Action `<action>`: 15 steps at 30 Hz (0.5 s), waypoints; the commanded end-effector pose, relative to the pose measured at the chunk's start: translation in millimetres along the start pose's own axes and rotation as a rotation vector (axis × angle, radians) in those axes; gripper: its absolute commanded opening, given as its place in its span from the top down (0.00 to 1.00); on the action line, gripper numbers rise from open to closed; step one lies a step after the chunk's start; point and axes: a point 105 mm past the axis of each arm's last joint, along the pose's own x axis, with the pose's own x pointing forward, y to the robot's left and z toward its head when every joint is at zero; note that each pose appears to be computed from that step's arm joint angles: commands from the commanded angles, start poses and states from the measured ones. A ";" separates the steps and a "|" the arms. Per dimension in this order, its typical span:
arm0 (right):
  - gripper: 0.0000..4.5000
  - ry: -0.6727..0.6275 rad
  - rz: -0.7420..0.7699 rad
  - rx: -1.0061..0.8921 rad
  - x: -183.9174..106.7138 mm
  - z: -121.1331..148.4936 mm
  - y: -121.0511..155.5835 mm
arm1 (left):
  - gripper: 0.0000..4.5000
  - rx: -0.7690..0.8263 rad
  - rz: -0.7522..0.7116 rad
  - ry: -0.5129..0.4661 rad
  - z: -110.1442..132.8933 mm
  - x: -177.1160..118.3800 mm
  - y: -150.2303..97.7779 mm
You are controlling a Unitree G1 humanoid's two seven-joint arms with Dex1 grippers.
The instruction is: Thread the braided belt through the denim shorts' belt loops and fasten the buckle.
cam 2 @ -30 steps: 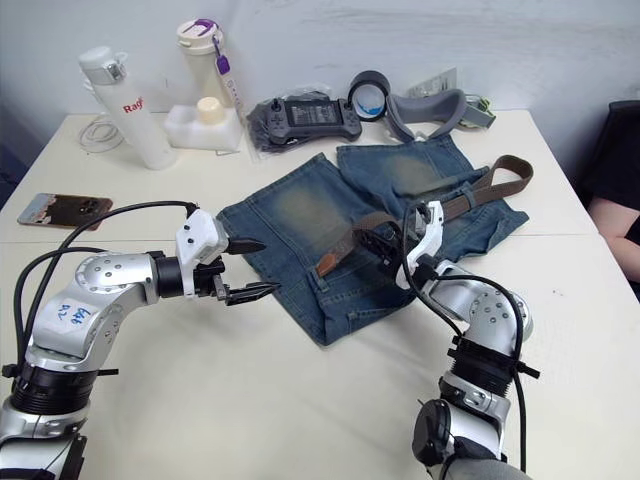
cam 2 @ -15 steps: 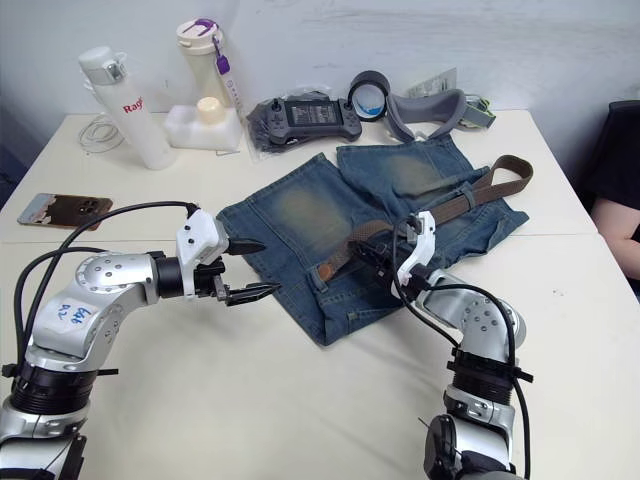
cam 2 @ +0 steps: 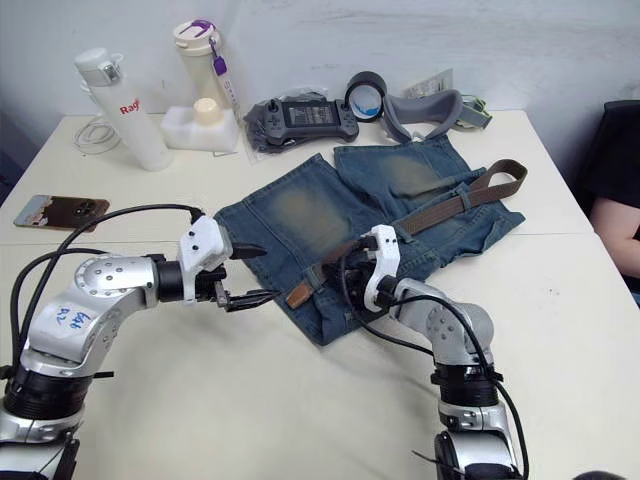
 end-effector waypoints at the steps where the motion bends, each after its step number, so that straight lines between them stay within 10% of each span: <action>1: 0.82 -0.067 0.016 0.017 -1.2 10.7 1.9 | 0.00 0.086 -0.001 0.000 5.8 9.8 -12.8; 6: 0.33 -0.047 0.001 -0.050 -18.8 23.7 -4.3 | 0.00 0.128 -0.015 0.031 2.6 23.1 -30.4; 15: 0.33 -0.015 0.049 -0.061 -26.9 38.1 4.7 | 0.00 0.233 0.128 0.141 -10.8 34.2 -17.0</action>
